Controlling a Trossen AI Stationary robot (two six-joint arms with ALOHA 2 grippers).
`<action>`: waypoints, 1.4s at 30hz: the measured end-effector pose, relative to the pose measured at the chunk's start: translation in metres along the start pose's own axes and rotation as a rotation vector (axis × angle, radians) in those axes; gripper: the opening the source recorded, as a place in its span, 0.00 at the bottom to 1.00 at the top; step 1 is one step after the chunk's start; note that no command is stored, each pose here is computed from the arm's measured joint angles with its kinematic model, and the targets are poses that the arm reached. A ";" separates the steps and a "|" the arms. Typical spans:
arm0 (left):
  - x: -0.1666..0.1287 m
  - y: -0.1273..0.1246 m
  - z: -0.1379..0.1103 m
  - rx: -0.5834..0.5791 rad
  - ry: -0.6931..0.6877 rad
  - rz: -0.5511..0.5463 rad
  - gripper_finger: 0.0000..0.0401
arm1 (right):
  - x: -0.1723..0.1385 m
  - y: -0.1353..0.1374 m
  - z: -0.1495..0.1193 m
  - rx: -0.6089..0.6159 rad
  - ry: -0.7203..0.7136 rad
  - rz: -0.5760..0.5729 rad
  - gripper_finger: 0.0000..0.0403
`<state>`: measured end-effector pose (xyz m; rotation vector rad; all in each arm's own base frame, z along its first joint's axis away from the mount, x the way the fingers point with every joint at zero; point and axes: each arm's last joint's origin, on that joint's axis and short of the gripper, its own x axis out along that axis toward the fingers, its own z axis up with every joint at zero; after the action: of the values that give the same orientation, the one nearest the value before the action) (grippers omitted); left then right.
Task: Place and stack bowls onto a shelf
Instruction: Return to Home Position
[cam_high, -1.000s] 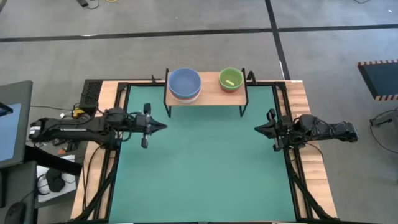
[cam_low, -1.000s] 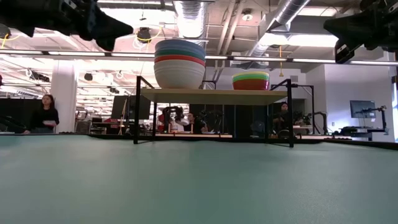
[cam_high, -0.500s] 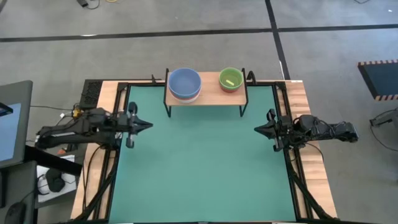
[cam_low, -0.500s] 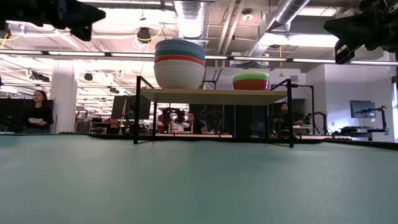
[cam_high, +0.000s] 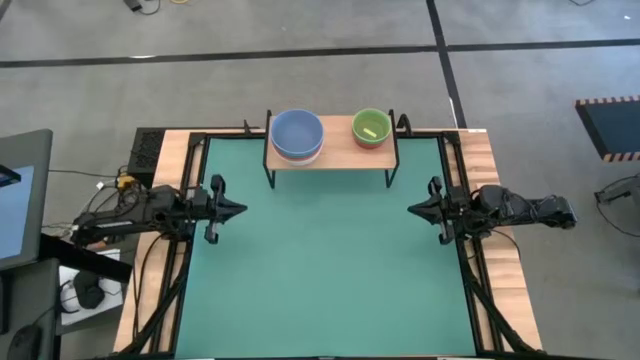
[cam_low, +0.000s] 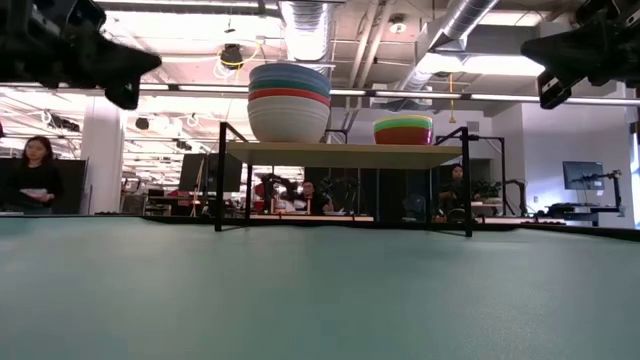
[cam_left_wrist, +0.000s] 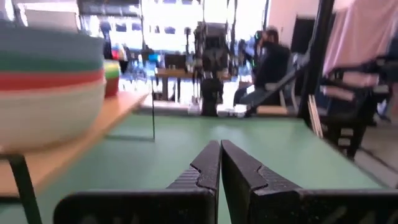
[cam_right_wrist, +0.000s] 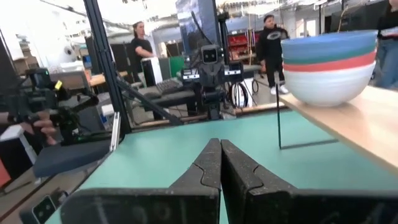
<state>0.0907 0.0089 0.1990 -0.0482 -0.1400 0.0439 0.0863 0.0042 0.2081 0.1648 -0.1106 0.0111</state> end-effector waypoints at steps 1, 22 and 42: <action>0.000 0.000 -0.002 0.004 0.024 -0.001 0.00 | 0.000 0.000 -0.001 0.000 0.010 -0.001 0.06; 0.002 0.002 -0.025 0.001 0.046 0.021 0.00 | 0.006 -0.005 -0.027 0.019 -0.003 -0.021 0.06; 0.003 -0.002 -0.022 0.007 0.015 -0.018 0.00 | 0.007 -0.006 -0.036 -0.039 0.036 -0.024 0.06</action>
<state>0.0965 0.0059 0.1776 -0.0400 -0.1251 0.0264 0.0969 0.0038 0.1725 0.1274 -0.0727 -0.0121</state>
